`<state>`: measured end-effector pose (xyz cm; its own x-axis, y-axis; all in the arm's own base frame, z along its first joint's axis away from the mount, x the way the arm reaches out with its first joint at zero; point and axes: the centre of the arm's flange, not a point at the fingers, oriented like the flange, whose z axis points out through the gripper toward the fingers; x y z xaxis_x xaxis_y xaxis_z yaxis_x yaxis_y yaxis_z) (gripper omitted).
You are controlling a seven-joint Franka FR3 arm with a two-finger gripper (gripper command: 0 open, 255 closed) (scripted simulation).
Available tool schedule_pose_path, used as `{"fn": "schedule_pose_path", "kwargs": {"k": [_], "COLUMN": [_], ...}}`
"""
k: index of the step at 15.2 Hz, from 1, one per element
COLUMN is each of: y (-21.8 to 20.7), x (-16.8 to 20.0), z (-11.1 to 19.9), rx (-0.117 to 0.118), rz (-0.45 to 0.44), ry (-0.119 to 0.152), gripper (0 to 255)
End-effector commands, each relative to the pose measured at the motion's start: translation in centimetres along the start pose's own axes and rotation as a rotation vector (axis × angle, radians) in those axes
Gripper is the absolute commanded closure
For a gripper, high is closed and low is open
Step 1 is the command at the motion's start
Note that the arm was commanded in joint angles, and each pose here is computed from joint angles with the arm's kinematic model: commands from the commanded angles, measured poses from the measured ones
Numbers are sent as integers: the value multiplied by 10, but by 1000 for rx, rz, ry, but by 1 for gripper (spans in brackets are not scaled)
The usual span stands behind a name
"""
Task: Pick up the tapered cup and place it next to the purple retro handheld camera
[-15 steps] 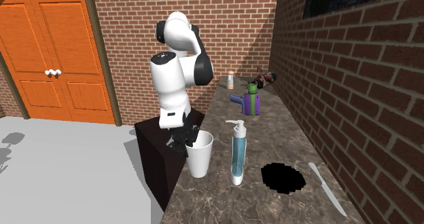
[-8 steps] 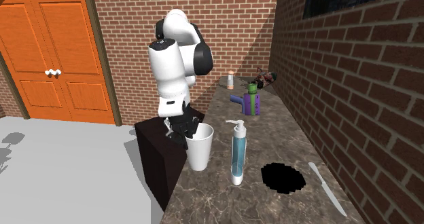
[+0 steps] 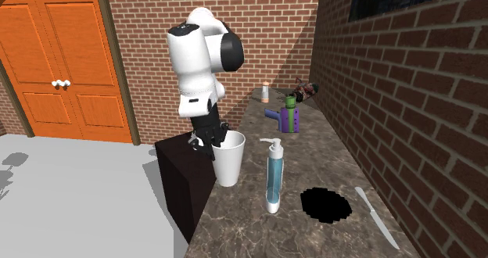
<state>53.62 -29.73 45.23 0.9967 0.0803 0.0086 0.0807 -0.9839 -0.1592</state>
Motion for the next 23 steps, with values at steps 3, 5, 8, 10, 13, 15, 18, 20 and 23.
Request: {"fn": "schedule_pose_path", "kwargs": {"k": [3, 5, 8, 10, 13, 15, 18, 20, 23], "y": [-5, -6, -9, -11, -13, -15, -17, -19, -22], "x": [0, 0, 1, 1, 1, 1, 1, 1, 1], "z": [-21, -31, -47, -57, -73, -83, -99, -110, -125], "rx": [0, 0, 0, 0, 0, 0, 0, 0, 0], "rz": [0, 0, 0, 0, 0, 0, 0, 0, 0], "ry": [0, 0, 0, 0, 0, 0, 0, 0, 0], "gripper": [255, 255, 255, 255, 255, 255, 255, 255, 255]}}
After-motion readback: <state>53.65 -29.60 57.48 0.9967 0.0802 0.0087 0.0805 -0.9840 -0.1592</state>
